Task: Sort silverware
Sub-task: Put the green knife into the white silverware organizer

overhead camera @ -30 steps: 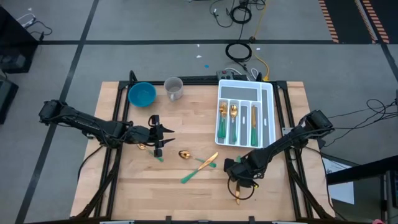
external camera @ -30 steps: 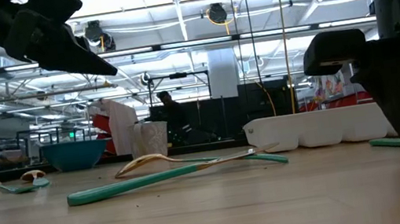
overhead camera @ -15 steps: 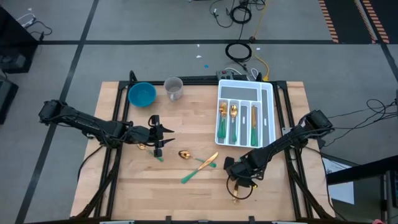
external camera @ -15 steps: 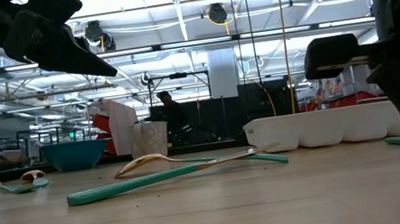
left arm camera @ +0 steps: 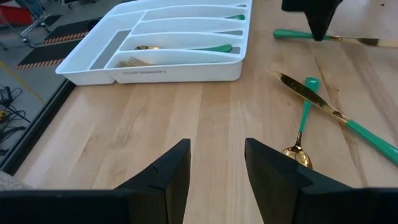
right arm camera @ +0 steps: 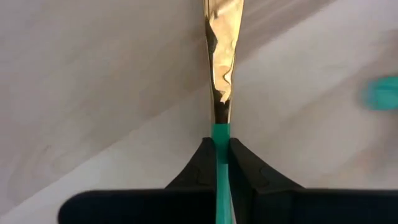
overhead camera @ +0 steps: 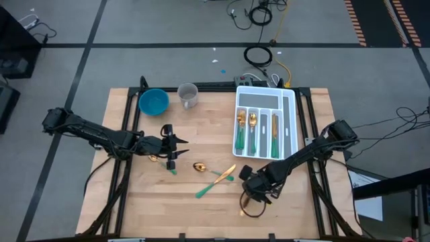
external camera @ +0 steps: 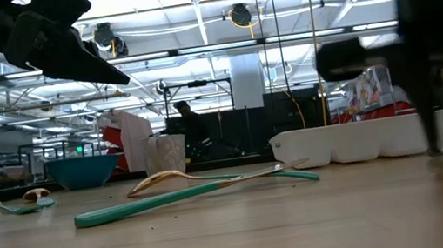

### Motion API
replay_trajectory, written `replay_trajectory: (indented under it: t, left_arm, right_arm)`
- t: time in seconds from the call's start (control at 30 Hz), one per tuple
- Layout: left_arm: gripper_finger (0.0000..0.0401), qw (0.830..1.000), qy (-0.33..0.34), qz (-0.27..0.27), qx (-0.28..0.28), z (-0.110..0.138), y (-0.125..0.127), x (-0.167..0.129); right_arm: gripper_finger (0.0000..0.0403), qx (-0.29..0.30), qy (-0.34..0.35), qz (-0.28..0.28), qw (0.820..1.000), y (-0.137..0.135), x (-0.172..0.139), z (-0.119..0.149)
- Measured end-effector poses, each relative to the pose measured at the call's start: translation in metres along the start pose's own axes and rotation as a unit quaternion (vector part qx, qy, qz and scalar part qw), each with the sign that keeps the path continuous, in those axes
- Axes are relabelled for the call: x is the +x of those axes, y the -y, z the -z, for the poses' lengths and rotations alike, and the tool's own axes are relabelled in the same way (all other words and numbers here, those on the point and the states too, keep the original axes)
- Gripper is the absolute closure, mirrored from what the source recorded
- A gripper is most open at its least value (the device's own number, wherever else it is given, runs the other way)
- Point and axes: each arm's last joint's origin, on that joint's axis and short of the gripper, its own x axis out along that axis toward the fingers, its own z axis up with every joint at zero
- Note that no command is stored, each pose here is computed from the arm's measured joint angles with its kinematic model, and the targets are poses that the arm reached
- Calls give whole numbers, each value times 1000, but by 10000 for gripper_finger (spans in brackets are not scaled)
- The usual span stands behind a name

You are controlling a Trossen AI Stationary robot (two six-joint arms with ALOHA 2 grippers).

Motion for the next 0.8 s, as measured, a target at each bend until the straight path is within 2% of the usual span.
replay_trajectory:
  t: [0.2, 0.33, 0.5, 0.6, 0.73, 0.8]
  left_arm:
    - [241, 1000, -9, 0, 3, 2, 0, 0]
    - [241, 1000, -20, 1, 7, 4, 0, 0]
    - [241, 1000, -22, 1, 9, 4, 0, 0]
    - [241, 1000, -22, 1, 10, 5, 0, 0]
    - [241, 1000, -23, 1, 12, 5, 0, 0]
    - [241, 1000, -25, 1, 12, 5, 0, 0]
  right_arm:
    - [403, 35, 22, 1, 999, 5, -19, -11]
    - [403, 101, 19, 0, 995, 10, -33, -14]
    - [403, 215, 2, 20, 976, 23, -48, -15]
    - [403, 242, -7, 27, 970, 30, -56, -13]
    - [403, 286, -6, 80, 955, 41, -68, -10]
    - [403, 331, -1, 110, 937, 49, -75, -5]
